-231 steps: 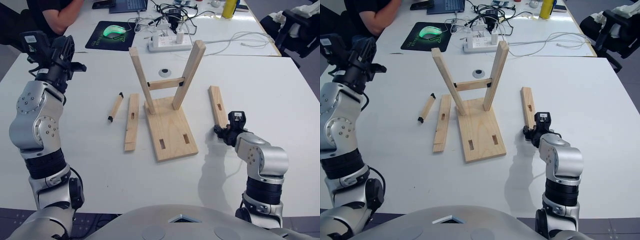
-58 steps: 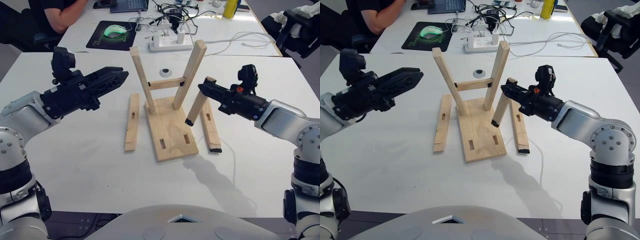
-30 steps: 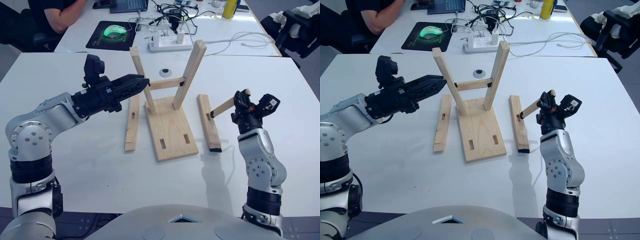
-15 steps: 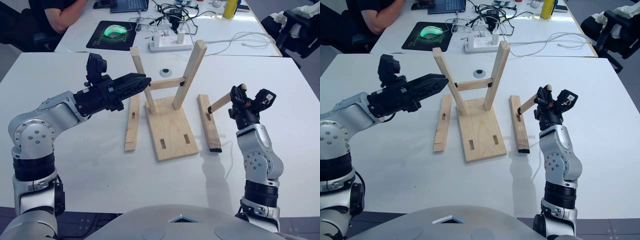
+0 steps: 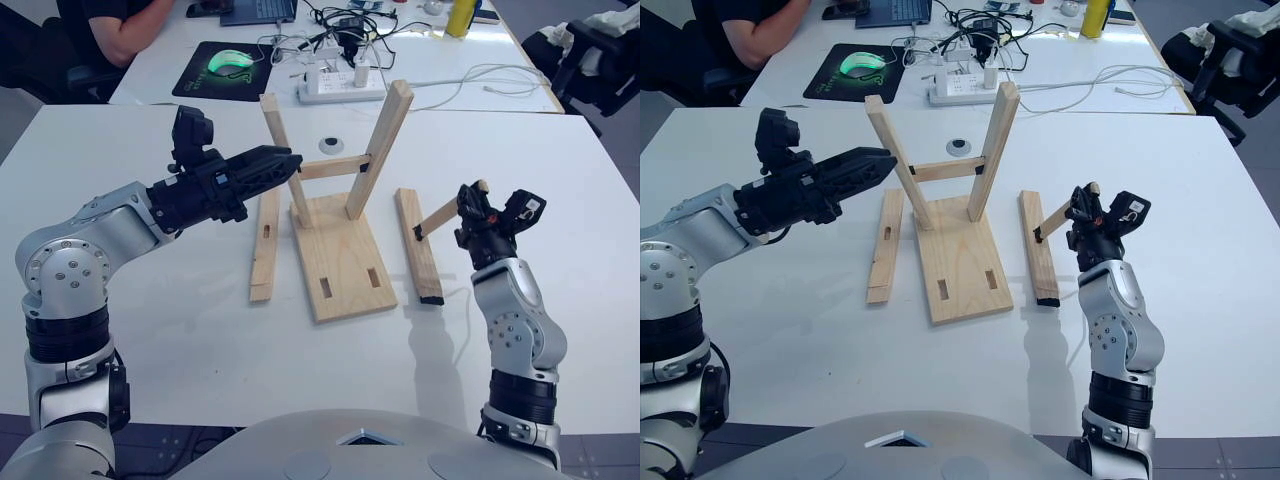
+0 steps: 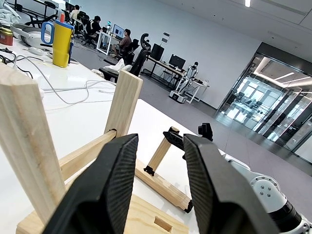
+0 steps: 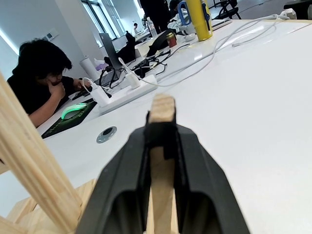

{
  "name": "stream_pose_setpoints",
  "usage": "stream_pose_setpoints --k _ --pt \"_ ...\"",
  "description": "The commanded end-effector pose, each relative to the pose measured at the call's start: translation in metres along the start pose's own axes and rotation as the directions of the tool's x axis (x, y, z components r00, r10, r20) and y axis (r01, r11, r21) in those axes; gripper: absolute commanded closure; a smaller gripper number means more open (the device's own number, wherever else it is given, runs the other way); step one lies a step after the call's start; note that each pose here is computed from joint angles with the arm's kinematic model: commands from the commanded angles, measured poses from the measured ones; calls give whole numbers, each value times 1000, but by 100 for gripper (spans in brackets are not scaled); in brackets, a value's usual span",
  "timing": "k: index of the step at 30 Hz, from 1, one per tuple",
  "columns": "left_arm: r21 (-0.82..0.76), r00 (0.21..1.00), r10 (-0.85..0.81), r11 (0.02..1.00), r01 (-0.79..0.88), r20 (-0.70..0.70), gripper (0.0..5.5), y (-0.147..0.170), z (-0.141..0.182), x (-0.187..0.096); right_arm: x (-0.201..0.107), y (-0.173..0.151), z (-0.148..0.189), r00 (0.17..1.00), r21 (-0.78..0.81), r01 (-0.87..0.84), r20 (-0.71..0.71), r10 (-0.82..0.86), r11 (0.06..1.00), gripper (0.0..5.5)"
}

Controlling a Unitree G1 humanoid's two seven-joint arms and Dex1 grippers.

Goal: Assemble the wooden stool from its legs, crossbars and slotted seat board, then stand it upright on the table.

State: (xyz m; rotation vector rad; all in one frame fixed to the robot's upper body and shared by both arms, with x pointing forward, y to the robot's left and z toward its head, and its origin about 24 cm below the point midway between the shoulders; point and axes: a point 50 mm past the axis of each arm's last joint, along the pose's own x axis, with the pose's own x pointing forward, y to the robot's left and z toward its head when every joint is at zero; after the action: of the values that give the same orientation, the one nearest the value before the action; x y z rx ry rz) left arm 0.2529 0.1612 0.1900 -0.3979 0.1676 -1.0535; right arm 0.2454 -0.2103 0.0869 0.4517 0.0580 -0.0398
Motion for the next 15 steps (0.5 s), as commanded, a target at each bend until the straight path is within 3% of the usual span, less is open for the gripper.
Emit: stream_pose_setpoints --k 1,9,15 --pt "16 1000 6 1000 -6 -8 380 -1 2 0 -1 1 -1 1000 -15 -8 0 8 1000 506" --pt "23 1000 13 1000 -12 -4 380 -2 3 -1 -8 10 -19 995 -164 -94 -48 87 982 506" --pt "16 999 -20 1000 21 -48 380 -2 7 2 -38 -6 -47 995 -291 -48 -94 21 956 506"
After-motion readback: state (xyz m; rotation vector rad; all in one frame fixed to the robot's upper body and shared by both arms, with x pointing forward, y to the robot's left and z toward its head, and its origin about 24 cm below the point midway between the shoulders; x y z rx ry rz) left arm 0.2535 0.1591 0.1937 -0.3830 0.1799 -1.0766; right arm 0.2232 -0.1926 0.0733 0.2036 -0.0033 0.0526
